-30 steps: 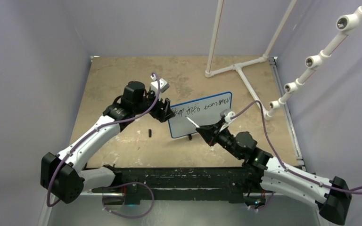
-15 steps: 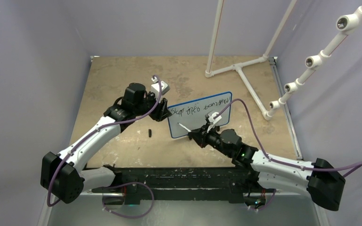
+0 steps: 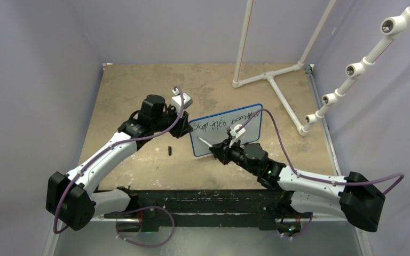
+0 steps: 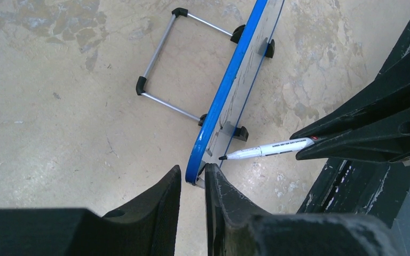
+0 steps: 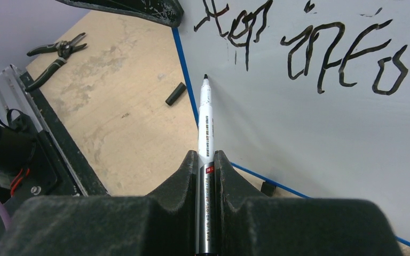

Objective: Write a sentence on the whiteboard

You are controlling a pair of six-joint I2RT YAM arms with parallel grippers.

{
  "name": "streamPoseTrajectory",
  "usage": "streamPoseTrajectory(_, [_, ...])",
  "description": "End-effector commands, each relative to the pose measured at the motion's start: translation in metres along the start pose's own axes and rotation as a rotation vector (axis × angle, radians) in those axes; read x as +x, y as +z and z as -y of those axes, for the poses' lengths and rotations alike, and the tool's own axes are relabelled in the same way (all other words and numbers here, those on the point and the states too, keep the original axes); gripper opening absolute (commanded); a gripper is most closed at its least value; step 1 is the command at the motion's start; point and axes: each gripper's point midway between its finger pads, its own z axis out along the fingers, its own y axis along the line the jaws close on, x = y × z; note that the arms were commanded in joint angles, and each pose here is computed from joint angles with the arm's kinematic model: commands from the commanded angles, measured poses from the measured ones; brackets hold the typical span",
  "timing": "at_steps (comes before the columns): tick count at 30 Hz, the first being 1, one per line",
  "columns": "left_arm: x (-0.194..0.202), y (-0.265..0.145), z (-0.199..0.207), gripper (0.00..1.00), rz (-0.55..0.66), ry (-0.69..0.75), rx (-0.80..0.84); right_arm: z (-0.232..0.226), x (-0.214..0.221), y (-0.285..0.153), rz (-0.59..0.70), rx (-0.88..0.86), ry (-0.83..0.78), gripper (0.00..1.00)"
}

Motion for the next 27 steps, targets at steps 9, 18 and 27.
streamPoseTrajectory(9, [-0.005, -0.003, 0.004, 0.15, 0.027, 0.030, 0.029, -0.003, -0.017, 0.011, 0.034, 0.019, -0.005, 0.00])
streamPoseTrajectory(18, [-0.005, -0.004, 0.006, 0.13, 0.030, 0.031, 0.041, 0.000, 0.003, 0.009, -0.023, 0.026, 0.006, 0.00])
streamPoseTrajectory(27, [-0.007, -0.004, 0.007, 0.12, 0.034, 0.033, 0.042, 0.000, 0.009, 0.012, -0.047, 0.024, 0.004, 0.00])
